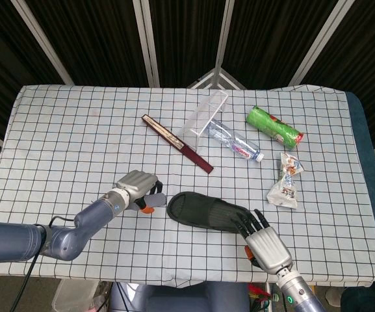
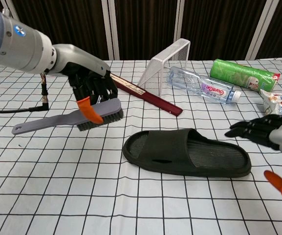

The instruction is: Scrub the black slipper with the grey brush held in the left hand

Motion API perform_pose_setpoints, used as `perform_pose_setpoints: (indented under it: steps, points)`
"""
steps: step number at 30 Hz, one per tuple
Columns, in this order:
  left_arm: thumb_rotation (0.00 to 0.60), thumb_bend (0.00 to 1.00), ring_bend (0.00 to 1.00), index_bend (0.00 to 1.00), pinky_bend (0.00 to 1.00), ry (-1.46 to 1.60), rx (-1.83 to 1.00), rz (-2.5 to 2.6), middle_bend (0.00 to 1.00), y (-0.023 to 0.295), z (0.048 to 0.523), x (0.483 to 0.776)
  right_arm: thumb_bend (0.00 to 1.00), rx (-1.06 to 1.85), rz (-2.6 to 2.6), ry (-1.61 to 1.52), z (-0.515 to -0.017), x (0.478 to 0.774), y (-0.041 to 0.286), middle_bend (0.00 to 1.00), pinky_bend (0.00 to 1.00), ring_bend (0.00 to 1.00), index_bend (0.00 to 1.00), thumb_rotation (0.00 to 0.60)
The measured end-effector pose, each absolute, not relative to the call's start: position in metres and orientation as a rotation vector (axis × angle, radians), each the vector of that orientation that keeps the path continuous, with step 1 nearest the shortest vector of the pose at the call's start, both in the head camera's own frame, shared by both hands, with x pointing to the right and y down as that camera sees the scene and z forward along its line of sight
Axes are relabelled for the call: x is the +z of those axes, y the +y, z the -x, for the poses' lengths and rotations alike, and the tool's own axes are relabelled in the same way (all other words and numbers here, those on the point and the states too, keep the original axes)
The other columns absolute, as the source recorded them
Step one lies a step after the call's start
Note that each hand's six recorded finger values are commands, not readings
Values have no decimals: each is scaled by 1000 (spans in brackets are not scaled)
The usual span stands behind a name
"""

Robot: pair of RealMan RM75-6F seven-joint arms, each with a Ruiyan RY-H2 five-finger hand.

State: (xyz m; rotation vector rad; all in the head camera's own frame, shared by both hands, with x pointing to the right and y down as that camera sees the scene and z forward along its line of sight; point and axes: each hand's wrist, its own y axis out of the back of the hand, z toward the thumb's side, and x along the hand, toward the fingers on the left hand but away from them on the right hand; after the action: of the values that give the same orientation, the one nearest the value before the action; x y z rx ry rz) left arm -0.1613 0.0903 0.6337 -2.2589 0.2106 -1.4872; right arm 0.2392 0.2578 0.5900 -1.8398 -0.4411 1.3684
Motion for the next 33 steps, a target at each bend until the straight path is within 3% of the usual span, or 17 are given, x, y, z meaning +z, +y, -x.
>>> perform_pose_setpoints:
  steps: [4,9,19,23,27,28,31,33]
  points:
    - [600,731,487,584,377,215,-1497,2261,610,98,185,642,641,1384,1755,-588,-259,569,241,0,0,0,0,506]
    - [600,620,408,502,351,194,-1472,2243,529,112,214,654,640,1414,1707,-769,-295,549,232,0,0,0,0,507]
    - [600,581,407,510,362,127,-1361,2242,538,152,243,690,640,1521,1664,-936,-357,540,230,0,0,0,0,506]
    - [600,415,367,450,328,80,-1327,2233,488,162,249,705,641,1539,1670,-922,-360,544,228,0,0,0,0,505]
    - [600,100,247,221,293,76,-1301,2229,324,166,251,710,641,1534,1666,-915,-359,544,222,0,0,0,0,507]
    - [599,59,214,181,291,82,-1294,2225,286,167,251,710,641,1534,1667,-912,-359,544,221,0,0,0,0,507]
    - [564,16,127,95,275,88,-1289,2201,184,166,255,710,641,1544,1663,-899,-359,545,222,0,0,0,0,507]
    - [506,12,81,40,256,96,-1283,2174,117,165,257,709,640,1552,1658,-894,-360,546,222,0,0,0,0,506]
